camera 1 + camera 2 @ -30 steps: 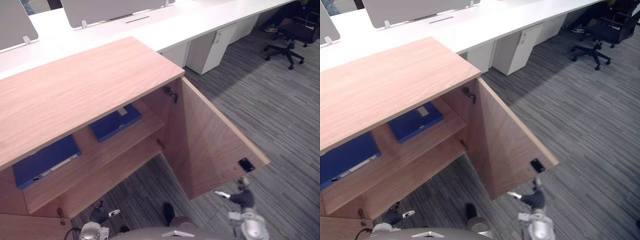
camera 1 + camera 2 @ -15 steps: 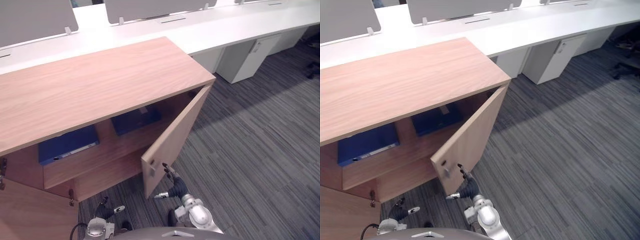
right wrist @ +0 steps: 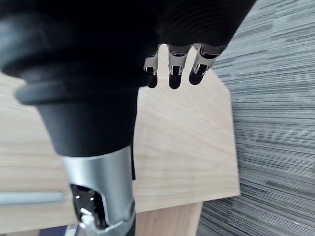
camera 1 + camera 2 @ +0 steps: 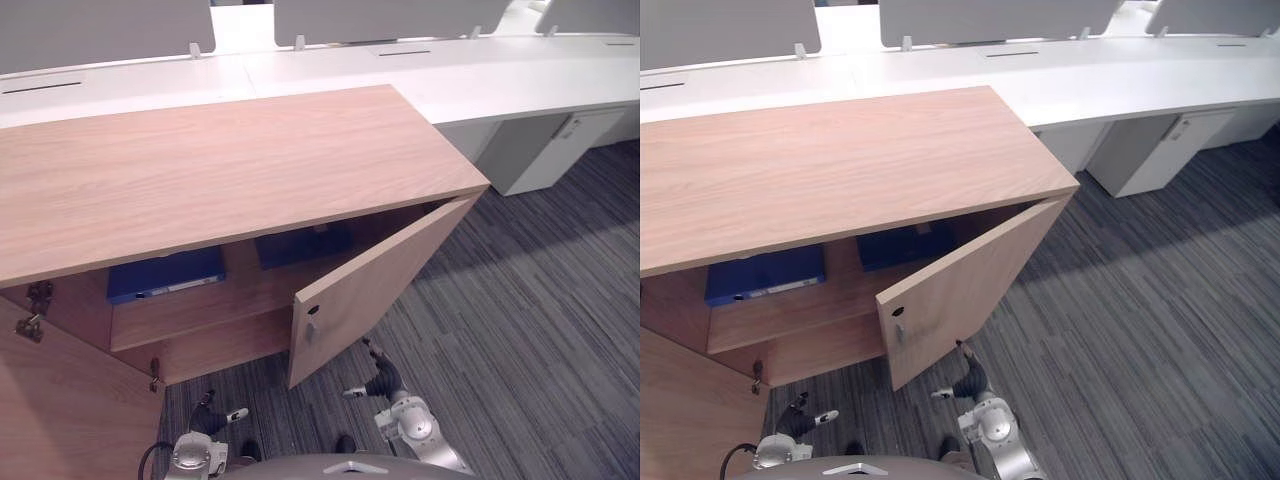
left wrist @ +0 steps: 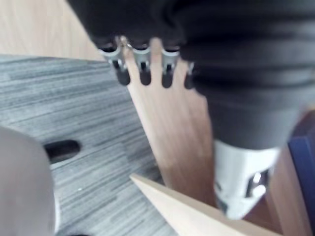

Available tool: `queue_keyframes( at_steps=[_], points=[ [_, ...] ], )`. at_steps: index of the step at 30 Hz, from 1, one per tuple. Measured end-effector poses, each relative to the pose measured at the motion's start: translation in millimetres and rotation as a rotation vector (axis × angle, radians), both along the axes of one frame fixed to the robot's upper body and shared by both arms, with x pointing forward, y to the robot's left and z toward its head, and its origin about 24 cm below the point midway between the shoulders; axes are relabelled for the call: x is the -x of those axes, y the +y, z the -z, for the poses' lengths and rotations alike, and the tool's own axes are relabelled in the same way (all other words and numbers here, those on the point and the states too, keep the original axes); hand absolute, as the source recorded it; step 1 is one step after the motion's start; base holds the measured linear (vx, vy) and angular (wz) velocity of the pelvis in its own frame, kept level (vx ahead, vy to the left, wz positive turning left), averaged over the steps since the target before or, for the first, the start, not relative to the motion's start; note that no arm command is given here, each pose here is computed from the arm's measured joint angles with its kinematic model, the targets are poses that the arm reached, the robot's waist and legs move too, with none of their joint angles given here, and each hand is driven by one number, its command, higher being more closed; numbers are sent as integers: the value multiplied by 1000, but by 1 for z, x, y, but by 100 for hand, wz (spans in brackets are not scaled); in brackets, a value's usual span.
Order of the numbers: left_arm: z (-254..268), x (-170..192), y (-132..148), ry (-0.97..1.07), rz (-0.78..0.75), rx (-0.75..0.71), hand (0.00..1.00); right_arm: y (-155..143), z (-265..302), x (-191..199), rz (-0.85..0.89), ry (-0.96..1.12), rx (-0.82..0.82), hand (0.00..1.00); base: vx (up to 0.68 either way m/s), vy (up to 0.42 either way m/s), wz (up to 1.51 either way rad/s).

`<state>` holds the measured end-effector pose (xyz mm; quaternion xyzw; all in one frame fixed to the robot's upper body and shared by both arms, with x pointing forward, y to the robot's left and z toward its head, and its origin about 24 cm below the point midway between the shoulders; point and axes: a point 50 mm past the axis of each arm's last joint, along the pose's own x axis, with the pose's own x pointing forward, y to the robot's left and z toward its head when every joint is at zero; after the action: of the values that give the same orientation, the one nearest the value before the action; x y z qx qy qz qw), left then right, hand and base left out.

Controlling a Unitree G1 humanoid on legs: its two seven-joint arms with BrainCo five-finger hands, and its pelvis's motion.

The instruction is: Walk over to the cabinet, pick up the folder, carry it to the office cabinet, place the folder inside the office cabinet, then close the office cabinet door

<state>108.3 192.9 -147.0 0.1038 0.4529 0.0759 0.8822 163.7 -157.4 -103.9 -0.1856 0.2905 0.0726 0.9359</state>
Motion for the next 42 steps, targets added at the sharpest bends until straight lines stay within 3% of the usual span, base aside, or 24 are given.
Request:
queue_keyframes(
  at_steps=[5,17,34,42],
  points=[
    [3,5,4,18,-67,16,0,-12,30,31,170,196,-42,0,5,-20,26],
    [6,10,8,46,-149,35,0,-22,45,45,393,305,-88,0,-47,-18,13],
    [3,5,19,30,-191,30,0,-21,46,40,445,326,-121,0,-14,4,3],
    [1,1,20,-7,-294,53,0,-29,43,36,446,305,-103,0,35,-39,55]
  ],
)
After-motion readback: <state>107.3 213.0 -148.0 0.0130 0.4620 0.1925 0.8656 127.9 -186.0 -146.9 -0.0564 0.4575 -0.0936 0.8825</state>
